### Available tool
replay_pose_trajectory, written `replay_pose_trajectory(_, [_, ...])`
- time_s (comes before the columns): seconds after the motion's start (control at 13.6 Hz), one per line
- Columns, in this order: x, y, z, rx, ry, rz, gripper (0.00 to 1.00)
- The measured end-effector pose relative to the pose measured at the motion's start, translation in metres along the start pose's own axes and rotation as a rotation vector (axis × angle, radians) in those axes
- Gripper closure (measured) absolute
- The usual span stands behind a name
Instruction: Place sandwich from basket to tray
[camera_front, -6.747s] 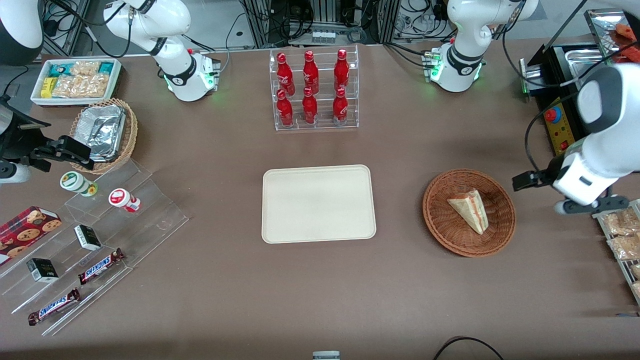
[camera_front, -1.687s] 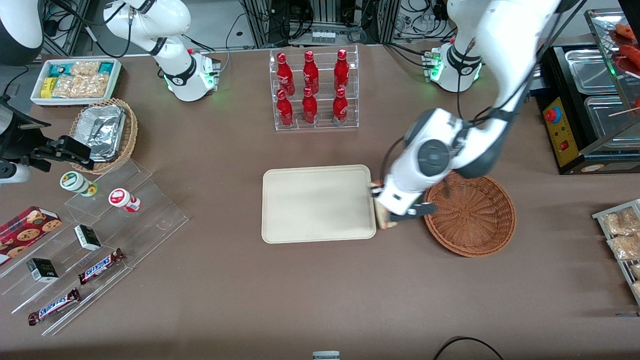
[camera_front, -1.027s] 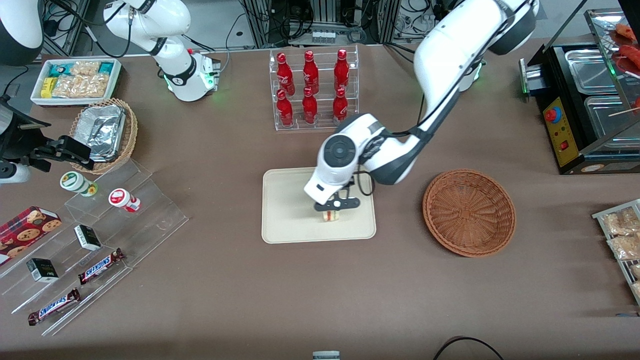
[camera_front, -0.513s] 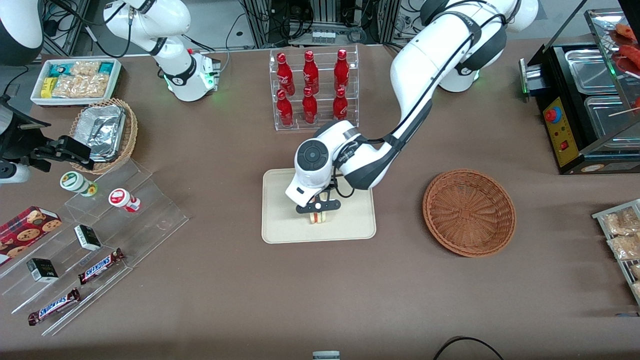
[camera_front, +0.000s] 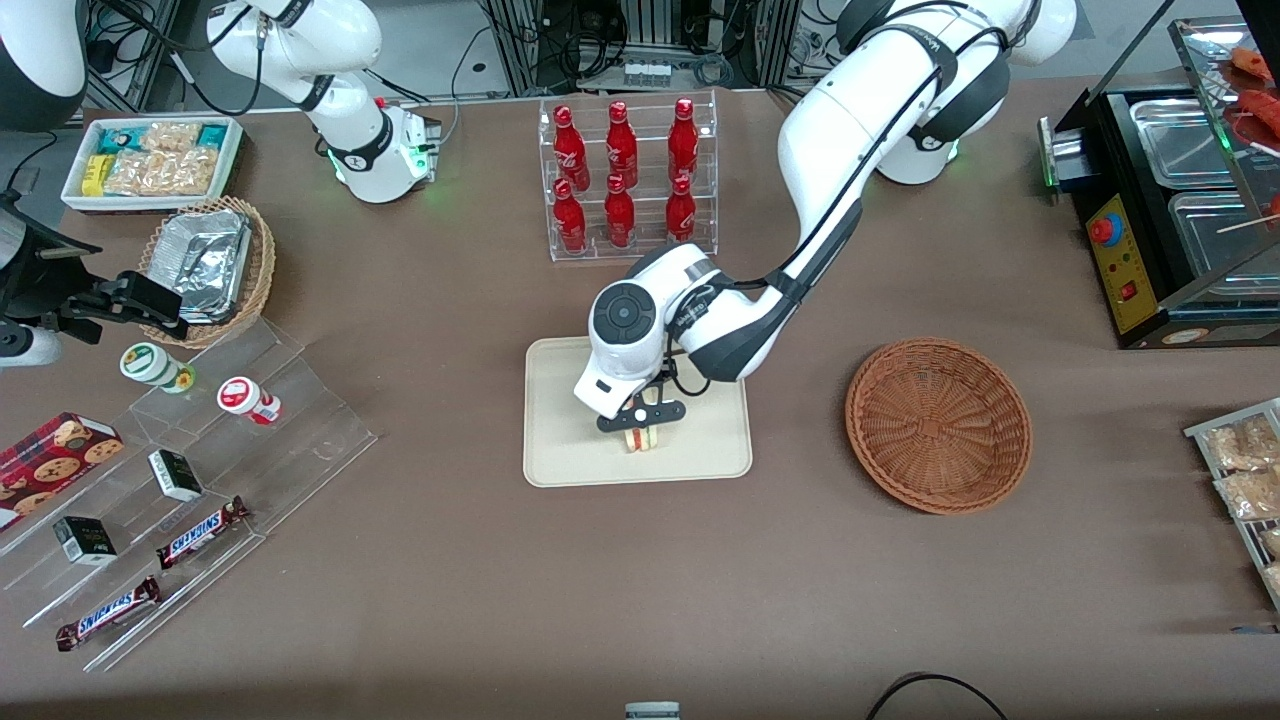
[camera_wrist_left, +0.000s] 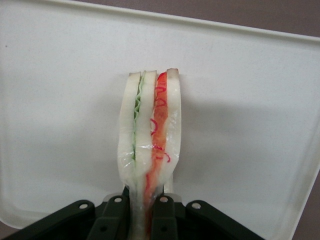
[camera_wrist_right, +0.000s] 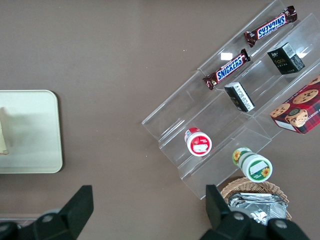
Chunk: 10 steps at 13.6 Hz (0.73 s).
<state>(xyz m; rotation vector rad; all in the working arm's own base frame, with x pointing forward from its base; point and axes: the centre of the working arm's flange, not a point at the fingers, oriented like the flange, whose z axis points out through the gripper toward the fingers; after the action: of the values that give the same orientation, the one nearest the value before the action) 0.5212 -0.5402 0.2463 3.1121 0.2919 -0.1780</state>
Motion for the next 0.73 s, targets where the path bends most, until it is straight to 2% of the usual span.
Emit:
replay_pose_trajectory(0.22, [-0.001, 0.0, 0.009, 0.008, -0.009, -0.011, 0.84])
replay_pose_trajectory(0.29, [-0.001, 0.0, 0.01, 0.01, -0.01, -0.011, 0.79])
replay_pose_trajectory(0.66, [0.0, 0.003, 0.003, -0.003, -0.003, -0.012, 0.29])
replay_pose_trajectory(0.73, [0.001, 0.004, -0.003, -0.012, 0.002, -0.013, 0.15])
